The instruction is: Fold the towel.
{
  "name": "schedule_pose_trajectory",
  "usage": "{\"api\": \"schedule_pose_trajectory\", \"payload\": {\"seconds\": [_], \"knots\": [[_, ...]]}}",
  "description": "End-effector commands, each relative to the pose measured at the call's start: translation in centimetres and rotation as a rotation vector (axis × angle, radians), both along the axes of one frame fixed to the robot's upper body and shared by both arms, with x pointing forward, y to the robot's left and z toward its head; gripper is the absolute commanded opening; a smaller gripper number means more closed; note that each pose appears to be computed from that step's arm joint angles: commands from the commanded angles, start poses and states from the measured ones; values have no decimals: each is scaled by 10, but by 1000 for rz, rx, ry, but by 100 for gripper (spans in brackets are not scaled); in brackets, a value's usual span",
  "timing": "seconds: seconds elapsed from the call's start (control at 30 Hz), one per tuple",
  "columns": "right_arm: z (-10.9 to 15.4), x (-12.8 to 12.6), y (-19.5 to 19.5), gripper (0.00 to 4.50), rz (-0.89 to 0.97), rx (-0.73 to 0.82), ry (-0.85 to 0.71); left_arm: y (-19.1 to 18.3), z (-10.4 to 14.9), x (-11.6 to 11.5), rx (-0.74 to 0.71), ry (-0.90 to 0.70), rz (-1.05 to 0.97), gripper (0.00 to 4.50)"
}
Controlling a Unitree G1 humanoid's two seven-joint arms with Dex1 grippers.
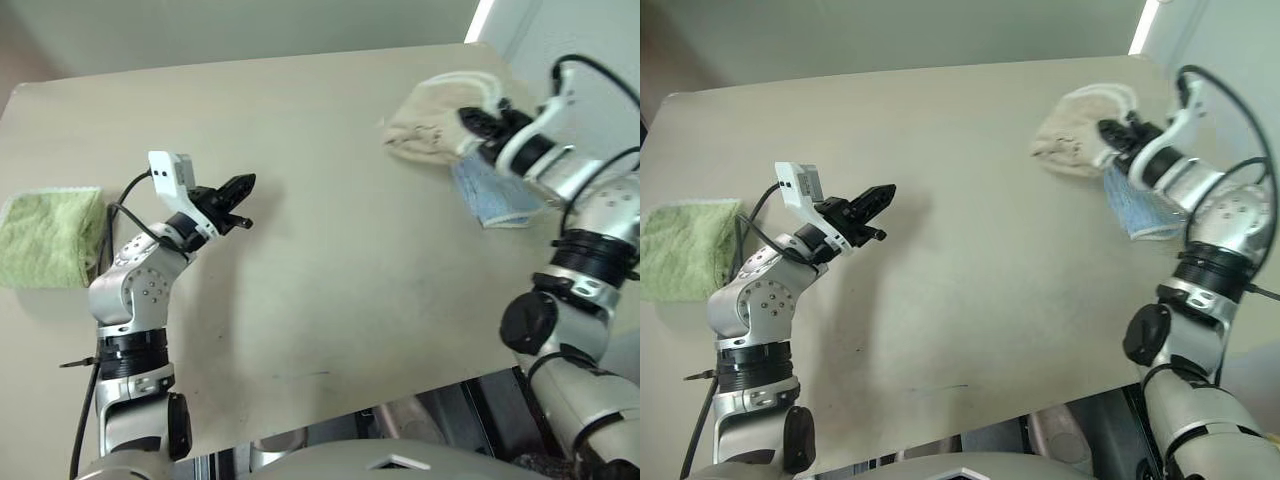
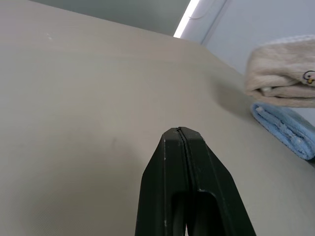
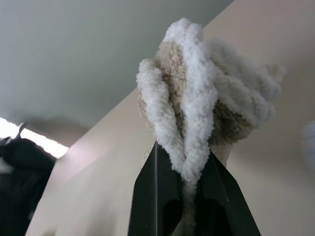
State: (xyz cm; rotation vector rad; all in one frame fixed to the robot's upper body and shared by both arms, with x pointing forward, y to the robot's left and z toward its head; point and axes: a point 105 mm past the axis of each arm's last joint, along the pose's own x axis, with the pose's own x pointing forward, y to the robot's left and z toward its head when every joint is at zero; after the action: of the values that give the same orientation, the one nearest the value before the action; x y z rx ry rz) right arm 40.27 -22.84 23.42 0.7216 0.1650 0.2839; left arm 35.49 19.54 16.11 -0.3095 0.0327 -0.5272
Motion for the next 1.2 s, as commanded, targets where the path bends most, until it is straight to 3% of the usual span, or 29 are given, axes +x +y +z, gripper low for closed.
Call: {"api": "schedule_pose_trajectory", "payload": {"seconds": [0.03,0.2,0.3,0.4,0.53,0.73,0.77,0.97,1.1,1.2], "knots": [[2,-16,-52,2,-195,5,50,-4,7,1,-9,-37,-13,0],[-66,-25,-70,2,-327,46,296,-16,3,6,-12,-23,-41,0],[-79,-27,-66,2,-327,45,336,-19,3,7,-9,-25,-52,0],[-85,-30,-63,79,-316,1,361,-20,6,8,-11,-33,-55,0],[-85,-37,-67,215,-321,-51,370,-18,5,5,-14,-34,-56,0],[-62,-44,-62,429,-302,-34,274,-19,1,3,-18,-32,-62,0],[-57,-46,-62,444,-302,-35,251,-20,0,3,-19,-31,-66,0],[-31,-59,-71,444,-362,-99,146,-27,-5,3,-30,-18,-90,0],[-19,-75,-59,444,-270,-428,55,-32,-9,3,-19,-9,-114,0],[-55,-99,-16,444,64,-788,70,-33,-17,3,55,5,-136,0]]}}
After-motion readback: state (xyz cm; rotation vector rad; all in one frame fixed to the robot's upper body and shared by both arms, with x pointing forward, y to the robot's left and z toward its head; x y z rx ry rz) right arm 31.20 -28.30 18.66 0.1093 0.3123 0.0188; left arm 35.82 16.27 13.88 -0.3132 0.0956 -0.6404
